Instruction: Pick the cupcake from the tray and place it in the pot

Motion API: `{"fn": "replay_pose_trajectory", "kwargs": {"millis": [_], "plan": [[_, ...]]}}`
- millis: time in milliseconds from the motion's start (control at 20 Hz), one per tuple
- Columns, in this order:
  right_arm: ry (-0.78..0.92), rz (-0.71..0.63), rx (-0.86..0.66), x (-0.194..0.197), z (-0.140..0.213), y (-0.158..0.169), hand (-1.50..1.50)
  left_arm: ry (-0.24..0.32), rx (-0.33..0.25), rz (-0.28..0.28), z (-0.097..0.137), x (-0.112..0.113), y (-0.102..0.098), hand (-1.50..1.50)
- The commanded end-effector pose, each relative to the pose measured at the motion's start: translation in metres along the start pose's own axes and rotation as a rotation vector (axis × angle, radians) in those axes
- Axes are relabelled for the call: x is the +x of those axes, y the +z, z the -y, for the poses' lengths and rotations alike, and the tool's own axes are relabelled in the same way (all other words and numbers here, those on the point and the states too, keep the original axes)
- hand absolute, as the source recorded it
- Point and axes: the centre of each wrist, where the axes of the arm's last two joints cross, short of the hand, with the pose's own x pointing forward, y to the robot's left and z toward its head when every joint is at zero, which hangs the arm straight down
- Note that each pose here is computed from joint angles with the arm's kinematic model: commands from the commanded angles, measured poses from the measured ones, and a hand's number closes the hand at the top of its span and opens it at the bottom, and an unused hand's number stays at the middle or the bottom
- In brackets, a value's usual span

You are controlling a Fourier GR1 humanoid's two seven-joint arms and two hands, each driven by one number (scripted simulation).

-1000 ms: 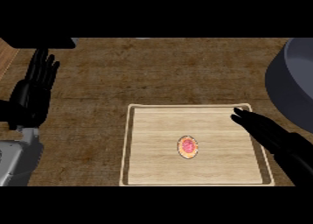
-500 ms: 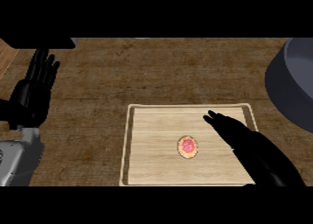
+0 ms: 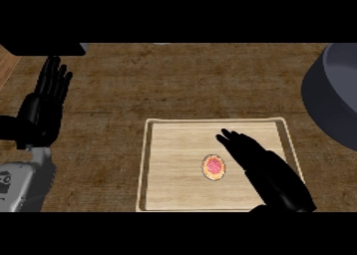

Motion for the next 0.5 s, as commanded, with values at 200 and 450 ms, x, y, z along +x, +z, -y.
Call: {"fn": "replay_pose_trajectory", "kwargs": {"millis": [200, 450], "plan": [[0.061, -0.069, 0.004, 0.007, -0.007, -0.012, -1.50, -0.012, 0.024, 0.003, -0.007, 0.015, -0.001, 0.00], [0.072, -0.119, 0.011, 0.012, -0.042, -0.032, -1.50, -0.010, 0.007, -0.003, -0.003, 0.008, 0.006, 0.00]]}}
